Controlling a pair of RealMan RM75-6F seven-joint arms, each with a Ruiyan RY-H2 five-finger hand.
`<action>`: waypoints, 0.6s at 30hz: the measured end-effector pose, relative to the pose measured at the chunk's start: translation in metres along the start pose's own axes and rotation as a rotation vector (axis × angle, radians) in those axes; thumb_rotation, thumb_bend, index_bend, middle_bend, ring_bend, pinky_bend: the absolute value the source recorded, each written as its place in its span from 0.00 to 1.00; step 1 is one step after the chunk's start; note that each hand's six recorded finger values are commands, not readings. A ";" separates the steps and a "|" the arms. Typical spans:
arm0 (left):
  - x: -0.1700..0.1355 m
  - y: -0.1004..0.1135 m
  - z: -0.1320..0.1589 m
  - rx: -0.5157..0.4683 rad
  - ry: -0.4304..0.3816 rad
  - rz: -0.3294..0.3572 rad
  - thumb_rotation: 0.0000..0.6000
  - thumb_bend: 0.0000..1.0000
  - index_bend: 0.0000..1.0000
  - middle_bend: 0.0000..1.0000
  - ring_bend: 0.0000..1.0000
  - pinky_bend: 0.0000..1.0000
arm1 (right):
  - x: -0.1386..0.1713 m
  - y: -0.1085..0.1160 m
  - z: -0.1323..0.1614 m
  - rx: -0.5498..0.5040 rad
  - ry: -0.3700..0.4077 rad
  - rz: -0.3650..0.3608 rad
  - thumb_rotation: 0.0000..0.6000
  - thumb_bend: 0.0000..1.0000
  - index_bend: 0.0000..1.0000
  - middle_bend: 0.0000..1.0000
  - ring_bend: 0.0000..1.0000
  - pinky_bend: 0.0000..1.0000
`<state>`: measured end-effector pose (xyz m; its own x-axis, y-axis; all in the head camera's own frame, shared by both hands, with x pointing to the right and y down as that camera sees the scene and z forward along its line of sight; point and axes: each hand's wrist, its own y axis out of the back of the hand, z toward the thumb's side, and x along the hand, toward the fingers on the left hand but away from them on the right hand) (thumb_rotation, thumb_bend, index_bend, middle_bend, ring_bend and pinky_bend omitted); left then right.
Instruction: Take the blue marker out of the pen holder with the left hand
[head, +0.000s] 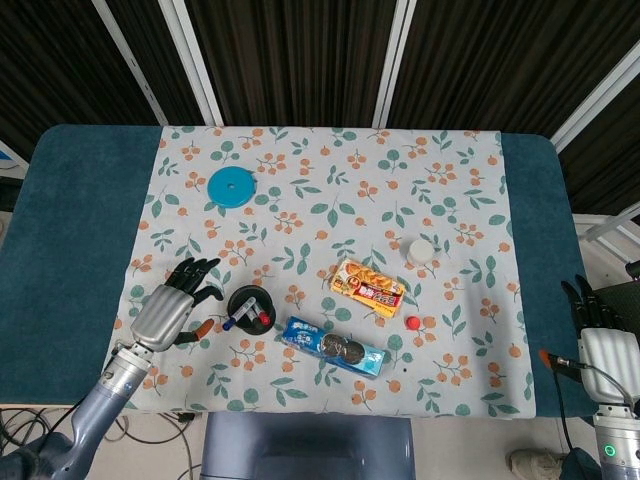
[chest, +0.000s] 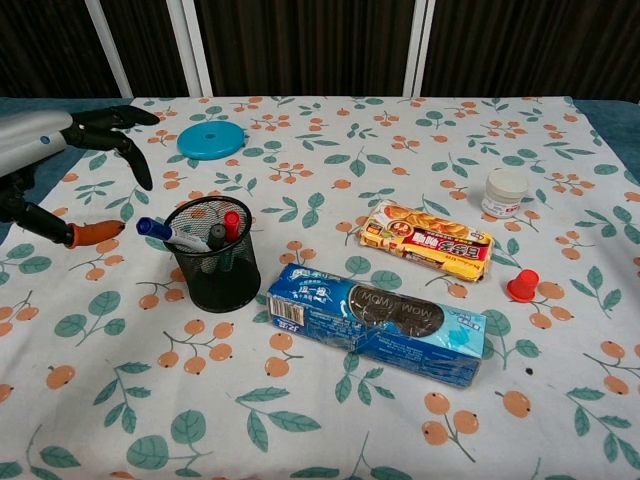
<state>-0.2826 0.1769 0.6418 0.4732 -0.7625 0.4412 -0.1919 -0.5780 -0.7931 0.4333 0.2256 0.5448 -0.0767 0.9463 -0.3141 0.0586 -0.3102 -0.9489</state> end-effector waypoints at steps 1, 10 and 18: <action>0.001 -0.001 0.001 -0.001 -0.003 -0.002 1.00 0.31 0.41 0.04 0.00 0.00 | 0.000 0.000 0.000 0.000 0.000 0.000 1.00 0.12 0.09 0.03 0.15 0.24; 0.005 -0.010 0.008 -0.021 -0.021 -0.024 1.00 0.31 0.41 0.05 0.00 0.00 | 0.000 0.000 0.000 -0.001 0.001 -0.001 1.00 0.12 0.09 0.03 0.15 0.24; 0.009 -0.016 0.015 -0.023 -0.039 -0.030 1.00 0.31 0.44 0.05 0.00 0.00 | 0.000 0.000 0.000 -0.004 0.000 -0.001 1.00 0.12 0.09 0.03 0.15 0.24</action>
<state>-0.2626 0.1835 0.6523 0.5118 -0.7330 0.4481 -0.1963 -0.6076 -0.7696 0.4335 0.2254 0.5444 -0.0770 0.9467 -0.3129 0.0626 -0.3086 -0.9491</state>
